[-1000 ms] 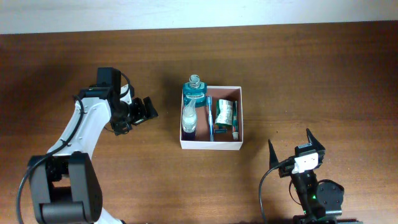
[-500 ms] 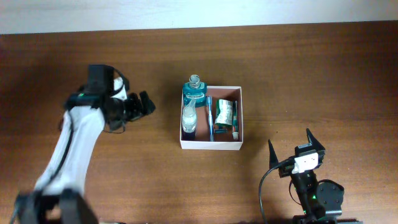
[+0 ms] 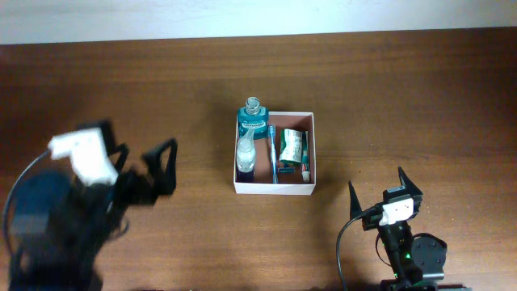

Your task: Pack container

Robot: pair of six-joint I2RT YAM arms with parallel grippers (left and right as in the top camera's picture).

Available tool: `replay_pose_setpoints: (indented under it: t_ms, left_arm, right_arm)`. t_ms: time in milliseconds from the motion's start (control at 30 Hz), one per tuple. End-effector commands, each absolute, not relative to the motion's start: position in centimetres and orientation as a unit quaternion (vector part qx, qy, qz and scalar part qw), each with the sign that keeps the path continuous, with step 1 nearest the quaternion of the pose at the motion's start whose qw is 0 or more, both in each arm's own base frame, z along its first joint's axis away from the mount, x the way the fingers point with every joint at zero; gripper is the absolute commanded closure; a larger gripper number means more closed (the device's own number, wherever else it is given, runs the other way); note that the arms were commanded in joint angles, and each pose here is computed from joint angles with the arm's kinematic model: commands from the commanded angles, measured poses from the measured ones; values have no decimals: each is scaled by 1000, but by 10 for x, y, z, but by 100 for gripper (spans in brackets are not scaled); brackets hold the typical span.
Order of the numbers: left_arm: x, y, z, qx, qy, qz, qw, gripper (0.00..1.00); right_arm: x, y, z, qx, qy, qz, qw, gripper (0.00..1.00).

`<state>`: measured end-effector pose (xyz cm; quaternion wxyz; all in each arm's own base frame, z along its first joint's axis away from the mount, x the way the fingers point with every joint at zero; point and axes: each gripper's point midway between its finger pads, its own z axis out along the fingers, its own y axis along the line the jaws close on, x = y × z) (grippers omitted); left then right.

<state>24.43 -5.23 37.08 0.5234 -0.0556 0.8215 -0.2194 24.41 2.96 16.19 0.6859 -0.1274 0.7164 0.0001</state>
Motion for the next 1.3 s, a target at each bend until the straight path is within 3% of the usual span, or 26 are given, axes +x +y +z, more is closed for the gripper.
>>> replay_pose_setpoints:
  t_ms: [0, 600, 1267]
  left_arm:
    - [211, -49, 396, -47, 789, -216, 574, 1]
    - [105, -49, 317, -65, 836, -212, 503, 1]
    - [115, -50, 206, -79, 864, -209, 452, 1]
  right_arm:
    - [244, 27, 160, -121, 718, -4, 685, 2]
    - [244, 27, 160, -121, 718, -4, 685, 2]
    - [244, 27, 160, -121, 718, -4, 685, 2]
